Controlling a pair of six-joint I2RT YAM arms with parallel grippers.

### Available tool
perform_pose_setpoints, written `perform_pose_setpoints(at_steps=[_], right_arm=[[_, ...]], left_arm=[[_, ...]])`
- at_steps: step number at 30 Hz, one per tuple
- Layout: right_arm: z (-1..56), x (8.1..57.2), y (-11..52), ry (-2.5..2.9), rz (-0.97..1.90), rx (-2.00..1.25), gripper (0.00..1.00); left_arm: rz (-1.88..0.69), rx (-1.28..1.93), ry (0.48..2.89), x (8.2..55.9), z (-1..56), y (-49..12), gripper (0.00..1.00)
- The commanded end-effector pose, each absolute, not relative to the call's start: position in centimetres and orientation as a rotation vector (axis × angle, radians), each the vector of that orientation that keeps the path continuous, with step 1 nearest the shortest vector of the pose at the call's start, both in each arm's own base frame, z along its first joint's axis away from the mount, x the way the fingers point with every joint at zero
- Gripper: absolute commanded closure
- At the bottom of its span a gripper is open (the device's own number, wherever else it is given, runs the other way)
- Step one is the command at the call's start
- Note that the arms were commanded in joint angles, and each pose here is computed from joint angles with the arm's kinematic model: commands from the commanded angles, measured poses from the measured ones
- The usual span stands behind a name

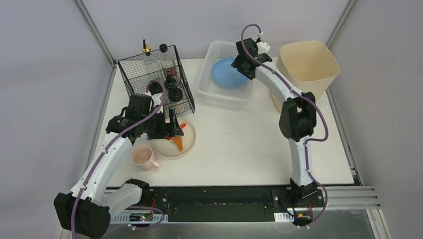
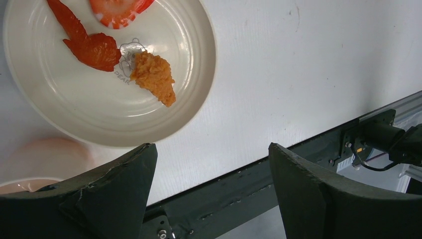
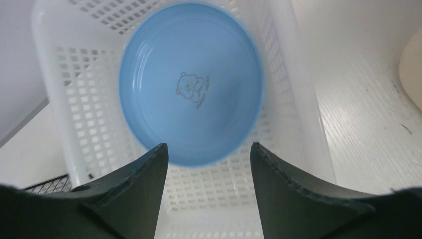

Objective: Clear the kitchen counter

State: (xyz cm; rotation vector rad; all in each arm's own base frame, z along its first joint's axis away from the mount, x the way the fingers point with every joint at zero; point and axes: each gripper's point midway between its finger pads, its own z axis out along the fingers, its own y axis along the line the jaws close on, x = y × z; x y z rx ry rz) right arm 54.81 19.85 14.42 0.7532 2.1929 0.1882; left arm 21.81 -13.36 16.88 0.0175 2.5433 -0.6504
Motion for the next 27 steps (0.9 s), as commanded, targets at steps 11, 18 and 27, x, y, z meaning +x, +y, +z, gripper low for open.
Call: perform_pose_setpoints(at_steps=[11, 18, 27], right_arm=[[20.0, 47.4, 22.6, 2.375, 0.263, 0.328, 0.53], [17.3, 47.1, 23.9, 2.461, 0.281, 0.189, 0.80], [13.2, 45.5, 26.5, 2.540, 0.362, 0.076, 0.87]], left_arm=[[-0.584, 0.035, 2.577, 21.6, 16.0, -13.0, 0.15], [-0.567, 0.045, 2.582, 21.6, 15.9, -13.0, 0.15], [-0.561, 0.059, 2.571, 21.5, 16.1, -13.1, 0.15]])
